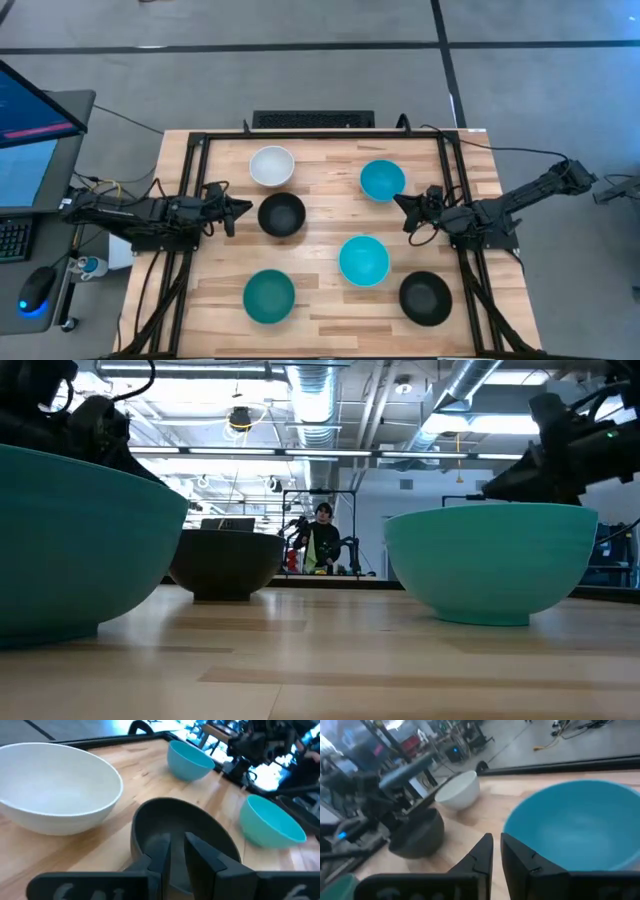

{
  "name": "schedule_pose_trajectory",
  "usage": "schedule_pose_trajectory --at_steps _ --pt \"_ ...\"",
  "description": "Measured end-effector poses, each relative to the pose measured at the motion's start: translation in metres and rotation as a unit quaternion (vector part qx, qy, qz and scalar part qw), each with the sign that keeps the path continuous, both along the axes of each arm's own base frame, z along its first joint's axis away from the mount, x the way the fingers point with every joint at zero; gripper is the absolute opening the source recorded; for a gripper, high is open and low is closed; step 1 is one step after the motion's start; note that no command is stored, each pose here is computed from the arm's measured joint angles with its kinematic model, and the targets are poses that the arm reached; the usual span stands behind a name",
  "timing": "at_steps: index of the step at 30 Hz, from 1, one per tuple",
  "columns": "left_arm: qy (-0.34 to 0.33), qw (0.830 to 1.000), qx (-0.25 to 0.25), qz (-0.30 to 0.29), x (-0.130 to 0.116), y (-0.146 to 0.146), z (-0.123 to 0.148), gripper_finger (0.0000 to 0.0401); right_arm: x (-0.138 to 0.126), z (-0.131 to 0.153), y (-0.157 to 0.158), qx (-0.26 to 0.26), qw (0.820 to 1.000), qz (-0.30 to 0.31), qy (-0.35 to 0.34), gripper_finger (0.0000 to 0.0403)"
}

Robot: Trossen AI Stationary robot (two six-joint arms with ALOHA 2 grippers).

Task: Nest bowls inside each other
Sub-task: Stack the black bowl on the blue bowl

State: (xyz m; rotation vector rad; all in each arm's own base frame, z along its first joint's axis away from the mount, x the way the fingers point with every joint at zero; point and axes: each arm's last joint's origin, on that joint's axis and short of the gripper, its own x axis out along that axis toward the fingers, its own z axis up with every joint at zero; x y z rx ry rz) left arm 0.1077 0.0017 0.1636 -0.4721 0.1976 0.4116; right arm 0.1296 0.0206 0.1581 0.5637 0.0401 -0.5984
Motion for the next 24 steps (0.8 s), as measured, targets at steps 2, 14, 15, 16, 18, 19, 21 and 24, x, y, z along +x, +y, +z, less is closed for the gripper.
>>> schedule_pose_trajectory --at_steps 2,14,15,16,18,19,21,24 --pt "-0.014 1.0 0.0 -0.008 0.001 0.0 0.003 0.0045 0.002 0.003 0.0 0.013 1.0 0.021 -0.015 0.0059" --pt "-0.022 0.997 0.027 -0.066 0.005 -0.003 0.076 0.0045 0.029 0.093 0.001 -0.074 0.983 0.165 0.028 0.0059" --pt "-0.006 0.997 0.04 -0.069 0.006 -0.004 0.085 0.0045 0.031 0.099 0.001 -0.092 0.98 0.167 0.059 0.0059" --pt "0.014 0.996 0.053 -0.069 0.008 -0.004 0.094 0.0045 0.033 0.106 0.0 -0.108 0.975 0.17 0.092 0.0059" --pt "0.056 0.993 0.081 -0.07 0.014 -0.004 0.108 0.0045 0.039 0.119 -0.002 -0.126 0.967 0.169 0.146 0.0059" --pt "0.073 0.99 0.098 -0.071 0.019 -0.004 0.117 0.0045 0.042 0.125 -0.004 -0.129 0.963 0.167 0.169 0.0059" --pt "0.099 0.984 0.131 -0.074 0.027 -0.004 0.131 0.0045 0.046 0.131 -0.007 -0.129 0.953 0.161 0.222 0.0059" --pt "0.136 0.976 0.152 -0.073 0.04 -0.003 0.146 0.0045 0.055 0.137 -0.013 -0.119 0.94 0.156 0.278 0.0059"
